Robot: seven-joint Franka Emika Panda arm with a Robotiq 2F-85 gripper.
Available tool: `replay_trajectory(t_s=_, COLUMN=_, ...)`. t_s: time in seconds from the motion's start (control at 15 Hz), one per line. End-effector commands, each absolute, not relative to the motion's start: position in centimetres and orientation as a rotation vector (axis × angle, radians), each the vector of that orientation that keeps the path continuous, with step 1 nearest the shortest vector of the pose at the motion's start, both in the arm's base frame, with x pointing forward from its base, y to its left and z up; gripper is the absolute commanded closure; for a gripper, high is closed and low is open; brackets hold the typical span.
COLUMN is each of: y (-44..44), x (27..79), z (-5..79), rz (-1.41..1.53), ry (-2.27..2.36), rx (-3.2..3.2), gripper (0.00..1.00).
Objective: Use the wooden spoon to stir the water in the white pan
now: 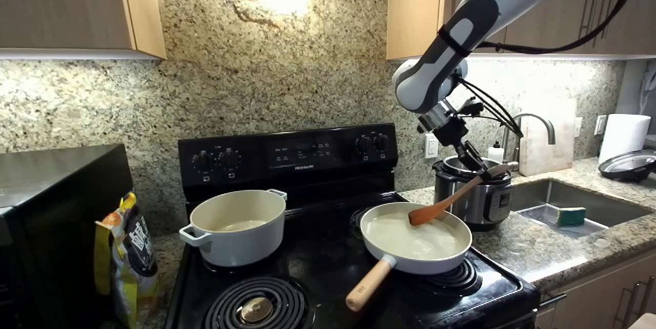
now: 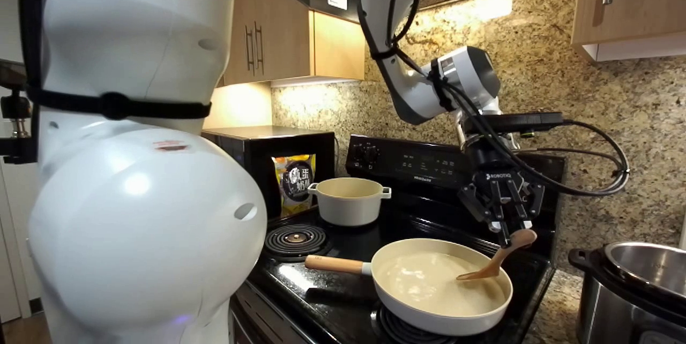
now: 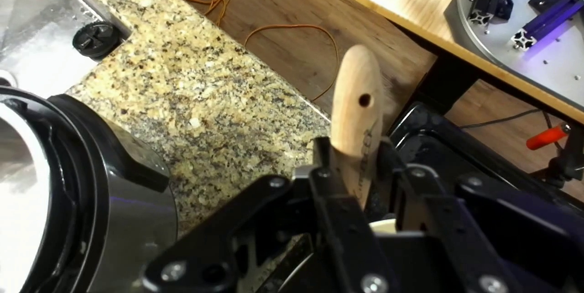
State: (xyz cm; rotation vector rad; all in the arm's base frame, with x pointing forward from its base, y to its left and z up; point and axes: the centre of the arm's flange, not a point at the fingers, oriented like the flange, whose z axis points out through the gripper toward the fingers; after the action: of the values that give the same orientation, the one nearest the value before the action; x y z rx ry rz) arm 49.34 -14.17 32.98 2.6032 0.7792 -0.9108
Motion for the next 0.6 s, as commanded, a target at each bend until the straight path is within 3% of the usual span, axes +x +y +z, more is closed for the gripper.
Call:
replay_trajectory(t_s=0.0, y=-13.0, x=51.6, z=31.8, rz=-0.968, ry=0.808, rx=2.557, gripper=0.93)
replay_trajectory(t_s=0.53, y=-6.7, x=51.9, z=29.6, rz=-0.989, ry=1.085, rx=2.424, gripper=0.93)
